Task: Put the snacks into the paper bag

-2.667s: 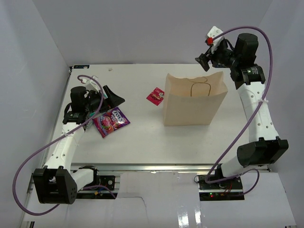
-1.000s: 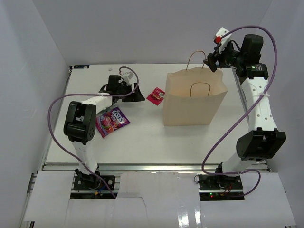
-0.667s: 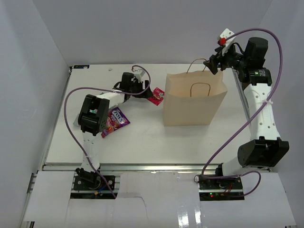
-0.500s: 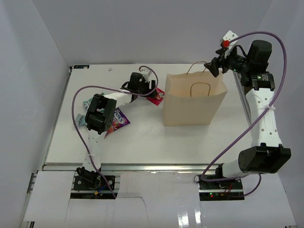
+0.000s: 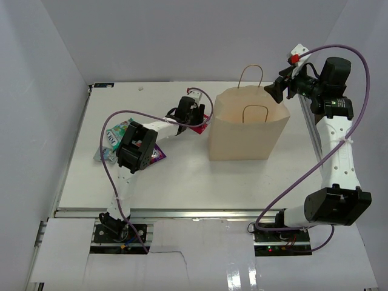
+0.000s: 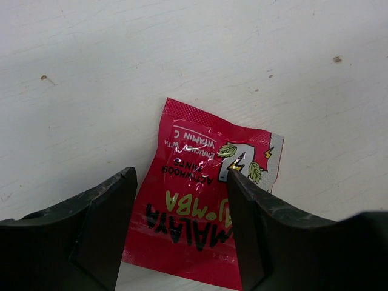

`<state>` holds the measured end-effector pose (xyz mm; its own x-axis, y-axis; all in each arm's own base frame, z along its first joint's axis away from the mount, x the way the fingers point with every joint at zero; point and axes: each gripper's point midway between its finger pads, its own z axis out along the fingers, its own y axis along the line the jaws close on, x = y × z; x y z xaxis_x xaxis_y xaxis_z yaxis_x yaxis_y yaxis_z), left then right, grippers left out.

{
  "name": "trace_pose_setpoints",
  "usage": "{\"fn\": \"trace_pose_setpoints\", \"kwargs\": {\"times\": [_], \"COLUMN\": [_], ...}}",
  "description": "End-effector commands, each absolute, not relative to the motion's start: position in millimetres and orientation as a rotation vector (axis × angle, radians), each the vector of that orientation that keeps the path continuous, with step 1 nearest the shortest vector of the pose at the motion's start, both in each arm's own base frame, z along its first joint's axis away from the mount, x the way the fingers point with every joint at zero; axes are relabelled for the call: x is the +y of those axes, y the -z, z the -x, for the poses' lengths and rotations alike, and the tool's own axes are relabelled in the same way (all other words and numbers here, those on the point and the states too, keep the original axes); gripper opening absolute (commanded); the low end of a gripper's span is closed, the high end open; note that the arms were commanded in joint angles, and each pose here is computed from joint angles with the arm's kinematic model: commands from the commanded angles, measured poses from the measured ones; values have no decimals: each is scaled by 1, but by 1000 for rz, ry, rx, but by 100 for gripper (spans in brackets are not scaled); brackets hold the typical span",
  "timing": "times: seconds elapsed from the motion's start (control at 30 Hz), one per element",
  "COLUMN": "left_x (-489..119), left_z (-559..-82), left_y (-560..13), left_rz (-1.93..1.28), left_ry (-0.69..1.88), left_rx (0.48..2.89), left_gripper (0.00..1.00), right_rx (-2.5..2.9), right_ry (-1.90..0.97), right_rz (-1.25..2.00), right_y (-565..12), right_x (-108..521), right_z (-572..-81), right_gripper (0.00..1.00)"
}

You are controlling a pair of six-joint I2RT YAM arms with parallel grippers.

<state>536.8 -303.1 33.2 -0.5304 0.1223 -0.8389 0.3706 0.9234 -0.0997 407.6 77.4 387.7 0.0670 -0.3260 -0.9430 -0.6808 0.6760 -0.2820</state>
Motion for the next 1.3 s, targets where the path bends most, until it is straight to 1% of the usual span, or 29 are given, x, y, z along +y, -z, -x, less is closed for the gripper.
{"fn": "trace_pose_setpoints", "kwargs": {"times": [0.0, 0.1, 0.23, 0.37, 0.4, 0.47, 0.53, 0.57, 0.6, 0.7, 0.73, 0.8, 0.83, 0.93, 0.97, 1.1, 1.27], "left_x": [-289, -299, -295, -283, -278, -274, -267, -266, -262, -253, -249, -243, -242, -237, -241, -239, -229], "left_z": [-500, -489, -476, -462, -459, -457, -455, -455, -454, -460, -462, -468, -470, -477, -477, -482, -488], "left_y": [9, 10, 19, 29, 32, 31, 33, 31, 31, 19, 16, 2, -2, -21, -25, -50, -99], "left_rz": [-387, -431, -434, -436, -437, -435, -421, -417, -406, -353, -335, -294, -282, -228, -232, -181, -98], "left_ry": [275, 333, 335, 296, 281, 270, 258, 258, 252, 257, 258, 285, 295, 330, 374, 472, 580], "left_rx": [2284, 2294, 2347, 2398, 2414, 2423, 2439, 2438, 2447, 2437, 2436, 2419, 2414, 2386, 2382, 2338, 2232], "left_gripper": [70, 67, 65, 56, 52, 51, 47, 44, 38, 29, 22, 14, 8, 2, 0, 0, 0], "right_rx": [1467, 1467, 1462, 1458, 1458, 1458, 1454, 1453, 1450, 1447, 1447, 1449, 1447, 1448, 1446, 1443, 1439], "right_ry": [-323, -326, -325, -325, -325, -326, -326, -323, -324, -320, -320, -325, -326, -331, -330, -325, -323], "right_rz": [867, 863, 862, 858, 858, 854, 854, 852, 852, 852, 851, 847, 847, 844, 843, 842, 843], "right_y": [-407, -407, -408, -409, -409, -410, -411, -411, -413, -413, -414, -413, -413, -413, -414, -416, -417], "right_x": [80, 80, 80, 80, 80, 79, 80, 79, 79, 79, 79, 79, 79, 79, 79, 79, 79], "right_z": [-397, -397, -394, -392, -391, -390, -389, -389, -389, -388, -387, -387, -386, -386, -385, -385, -383], "right_gripper": [80, 80, 80, 80, 80, 80, 80, 80, 80, 80, 80, 80, 80, 80, 80, 80, 80]}}
